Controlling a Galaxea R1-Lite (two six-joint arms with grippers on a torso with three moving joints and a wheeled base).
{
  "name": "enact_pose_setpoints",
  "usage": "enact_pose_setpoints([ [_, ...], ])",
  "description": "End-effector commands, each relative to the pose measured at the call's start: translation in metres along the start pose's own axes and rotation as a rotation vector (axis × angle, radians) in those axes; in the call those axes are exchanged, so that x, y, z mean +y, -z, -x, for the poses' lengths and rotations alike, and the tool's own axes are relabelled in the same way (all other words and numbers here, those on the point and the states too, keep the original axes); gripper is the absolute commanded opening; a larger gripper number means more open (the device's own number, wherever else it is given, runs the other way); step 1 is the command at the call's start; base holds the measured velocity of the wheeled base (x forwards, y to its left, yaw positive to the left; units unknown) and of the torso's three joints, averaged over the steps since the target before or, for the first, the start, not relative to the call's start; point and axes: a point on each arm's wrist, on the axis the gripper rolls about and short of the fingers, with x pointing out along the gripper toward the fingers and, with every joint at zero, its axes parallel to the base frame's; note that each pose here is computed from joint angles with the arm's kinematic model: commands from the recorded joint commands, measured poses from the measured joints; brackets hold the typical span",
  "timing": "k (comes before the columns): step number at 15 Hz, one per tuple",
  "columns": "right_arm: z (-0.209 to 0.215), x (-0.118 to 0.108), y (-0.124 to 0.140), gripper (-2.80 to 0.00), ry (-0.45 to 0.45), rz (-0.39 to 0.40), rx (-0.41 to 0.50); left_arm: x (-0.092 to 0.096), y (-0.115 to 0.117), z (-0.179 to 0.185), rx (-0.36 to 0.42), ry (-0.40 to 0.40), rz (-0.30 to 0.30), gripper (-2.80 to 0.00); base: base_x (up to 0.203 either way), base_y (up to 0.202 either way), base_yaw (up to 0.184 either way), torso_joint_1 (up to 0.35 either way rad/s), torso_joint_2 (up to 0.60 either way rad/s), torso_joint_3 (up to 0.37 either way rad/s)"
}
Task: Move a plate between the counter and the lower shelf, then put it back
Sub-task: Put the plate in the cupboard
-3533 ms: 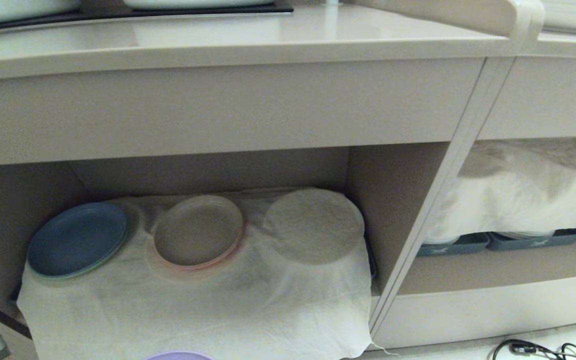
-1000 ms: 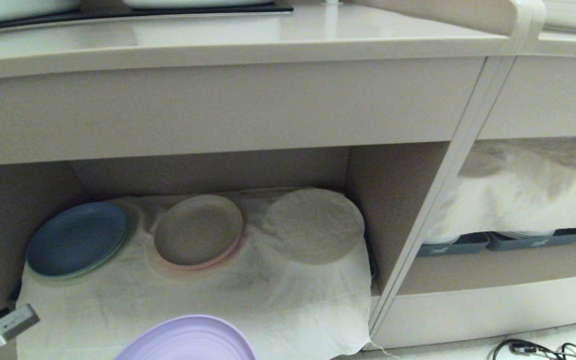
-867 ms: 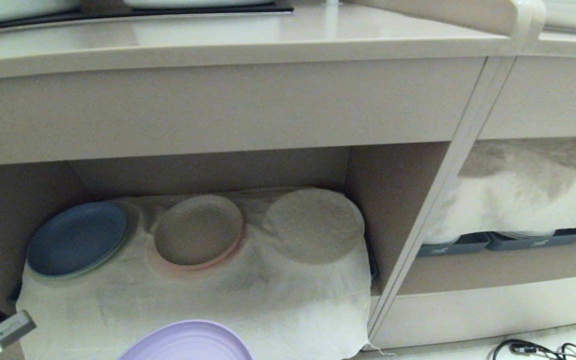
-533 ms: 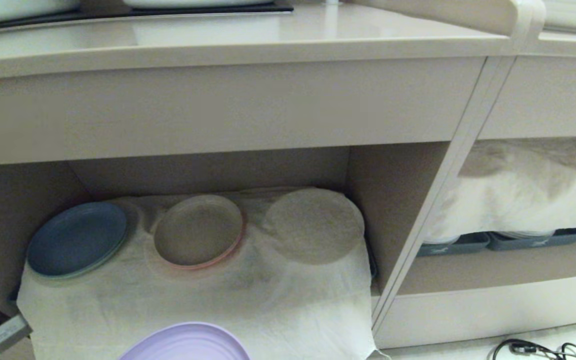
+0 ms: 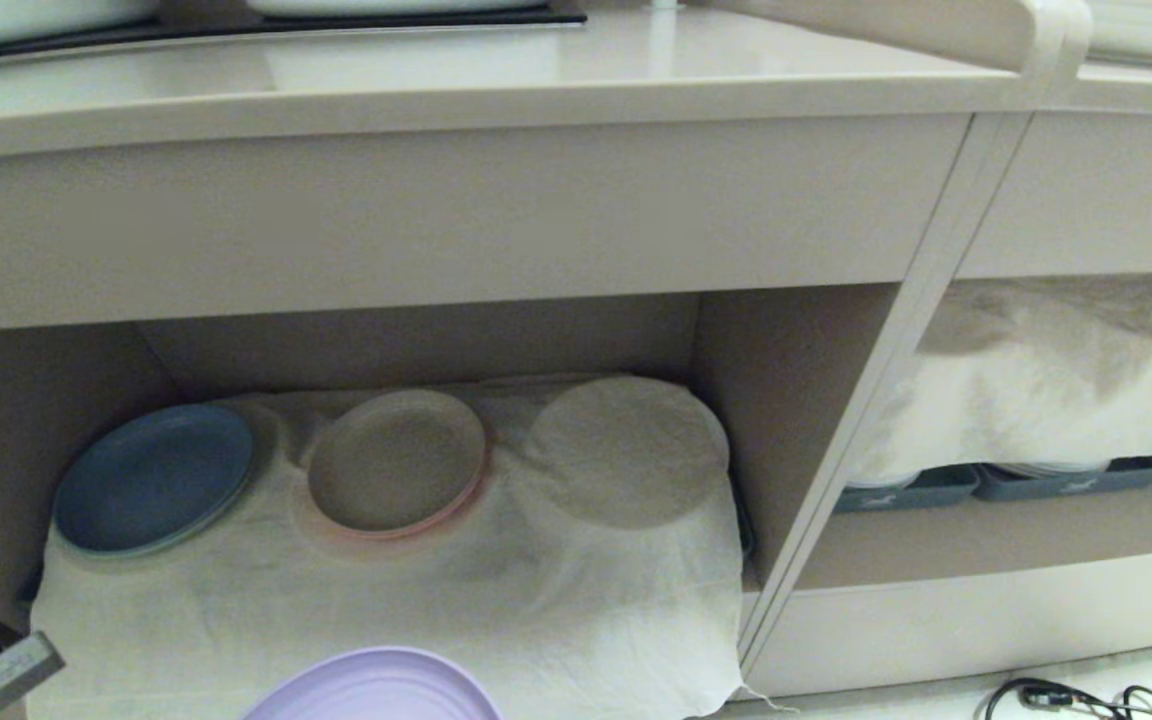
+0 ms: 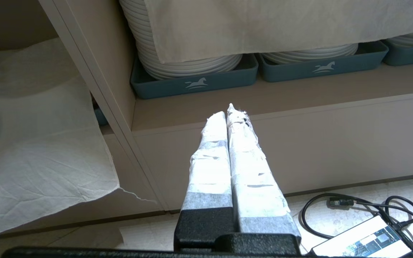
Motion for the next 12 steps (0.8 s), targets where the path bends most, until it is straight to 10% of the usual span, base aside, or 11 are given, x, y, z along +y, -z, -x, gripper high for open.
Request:
enact_pose_setpoints([
  [1,0.0000,0.0000,0.0000,-2.80,0.000,-0.001,0.000,0.0003,0.0005,-0.0004,0.007,0.001,0.006,-2.80,0.000,0.000,0.000,0.000,0.00,0.000],
  [12,0.0000,0.0000,0.0001,-2.80,-0.001,-0.001,0.000,0.0022,0.0021,-0.0037,0.024,0.004,0.009,-2.80,0.000,-0.027,0.001,0.001,0.00,0.000],
])
